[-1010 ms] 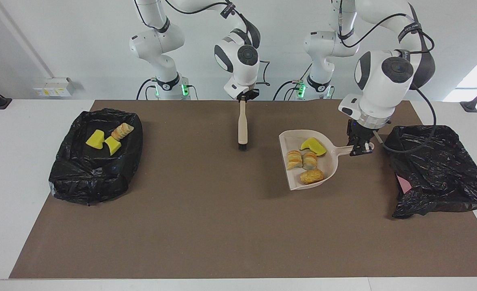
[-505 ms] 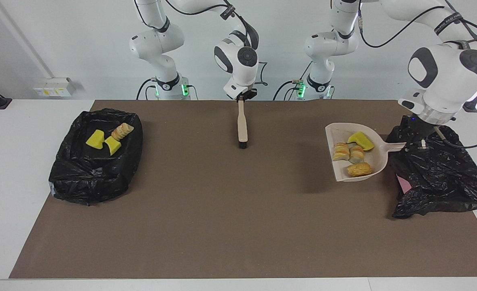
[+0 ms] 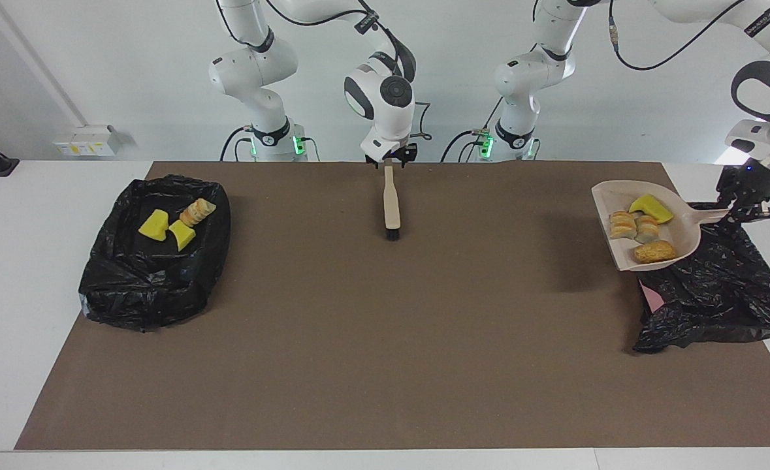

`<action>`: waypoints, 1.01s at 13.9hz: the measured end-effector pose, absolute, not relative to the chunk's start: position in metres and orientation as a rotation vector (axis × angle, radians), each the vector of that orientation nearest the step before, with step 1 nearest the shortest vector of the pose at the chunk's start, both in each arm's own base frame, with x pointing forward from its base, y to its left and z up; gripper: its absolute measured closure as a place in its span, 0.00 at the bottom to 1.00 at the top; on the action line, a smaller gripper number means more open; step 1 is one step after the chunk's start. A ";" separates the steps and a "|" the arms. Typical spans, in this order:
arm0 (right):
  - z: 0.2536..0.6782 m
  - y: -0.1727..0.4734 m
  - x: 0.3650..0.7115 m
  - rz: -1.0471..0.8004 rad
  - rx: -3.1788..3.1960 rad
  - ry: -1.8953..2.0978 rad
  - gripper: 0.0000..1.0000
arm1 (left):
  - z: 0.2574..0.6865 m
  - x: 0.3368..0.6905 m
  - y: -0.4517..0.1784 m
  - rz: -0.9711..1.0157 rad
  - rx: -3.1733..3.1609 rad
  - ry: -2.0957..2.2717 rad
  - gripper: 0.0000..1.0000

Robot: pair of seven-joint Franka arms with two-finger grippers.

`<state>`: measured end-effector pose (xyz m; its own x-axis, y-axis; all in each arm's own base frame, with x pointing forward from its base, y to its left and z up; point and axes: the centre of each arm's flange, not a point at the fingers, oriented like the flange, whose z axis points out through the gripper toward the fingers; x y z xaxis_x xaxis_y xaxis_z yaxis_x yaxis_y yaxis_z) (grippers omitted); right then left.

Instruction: Sweep and dump trash in bin

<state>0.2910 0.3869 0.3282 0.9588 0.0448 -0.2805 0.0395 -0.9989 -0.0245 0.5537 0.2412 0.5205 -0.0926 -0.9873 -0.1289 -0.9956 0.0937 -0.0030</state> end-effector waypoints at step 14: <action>0.454 0.196 0.523 -0.221 -3.146 0.214 0.00 | 0.555 0.574 0.299 0.717 -1.529 1.849 0.69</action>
